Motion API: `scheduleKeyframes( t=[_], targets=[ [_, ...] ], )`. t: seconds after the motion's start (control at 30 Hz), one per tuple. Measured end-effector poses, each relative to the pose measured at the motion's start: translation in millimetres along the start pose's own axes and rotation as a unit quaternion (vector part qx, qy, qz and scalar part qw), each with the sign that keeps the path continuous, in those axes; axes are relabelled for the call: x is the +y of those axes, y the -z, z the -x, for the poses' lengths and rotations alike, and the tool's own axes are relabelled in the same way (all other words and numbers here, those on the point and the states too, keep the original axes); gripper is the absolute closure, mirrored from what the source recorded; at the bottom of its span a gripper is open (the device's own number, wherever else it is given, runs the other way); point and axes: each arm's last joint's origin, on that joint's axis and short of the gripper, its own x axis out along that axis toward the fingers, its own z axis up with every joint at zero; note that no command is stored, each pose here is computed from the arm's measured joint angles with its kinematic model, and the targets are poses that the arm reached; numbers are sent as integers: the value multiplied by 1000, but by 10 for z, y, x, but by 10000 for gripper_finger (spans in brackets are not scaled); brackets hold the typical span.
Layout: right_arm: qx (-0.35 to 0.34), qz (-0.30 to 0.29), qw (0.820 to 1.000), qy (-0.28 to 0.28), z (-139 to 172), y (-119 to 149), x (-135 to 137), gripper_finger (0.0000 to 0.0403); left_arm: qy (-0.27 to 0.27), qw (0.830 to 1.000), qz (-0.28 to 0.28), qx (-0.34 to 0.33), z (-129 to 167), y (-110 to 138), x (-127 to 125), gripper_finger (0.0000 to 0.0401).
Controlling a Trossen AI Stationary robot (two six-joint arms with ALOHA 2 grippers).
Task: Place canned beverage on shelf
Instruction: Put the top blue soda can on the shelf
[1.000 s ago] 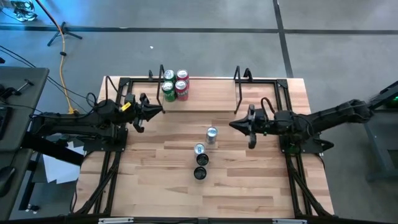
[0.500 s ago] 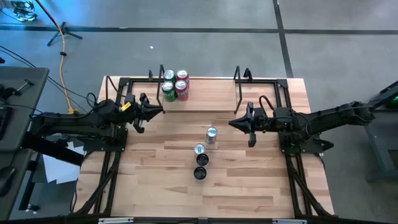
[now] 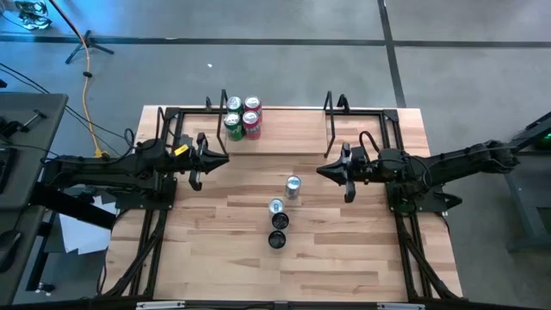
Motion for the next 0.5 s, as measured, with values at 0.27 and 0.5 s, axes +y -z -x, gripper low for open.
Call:
scheduleKeyframes(
  t=[0.27,0.5],
  targets=[
    [0,0,1000,0,0,0,0,403,0,1000,5,0,0,0,0,401],
    [0,1,1000,0,0,-1,0,403,0,1000,5,0,0,1,0,401]
  ],
)
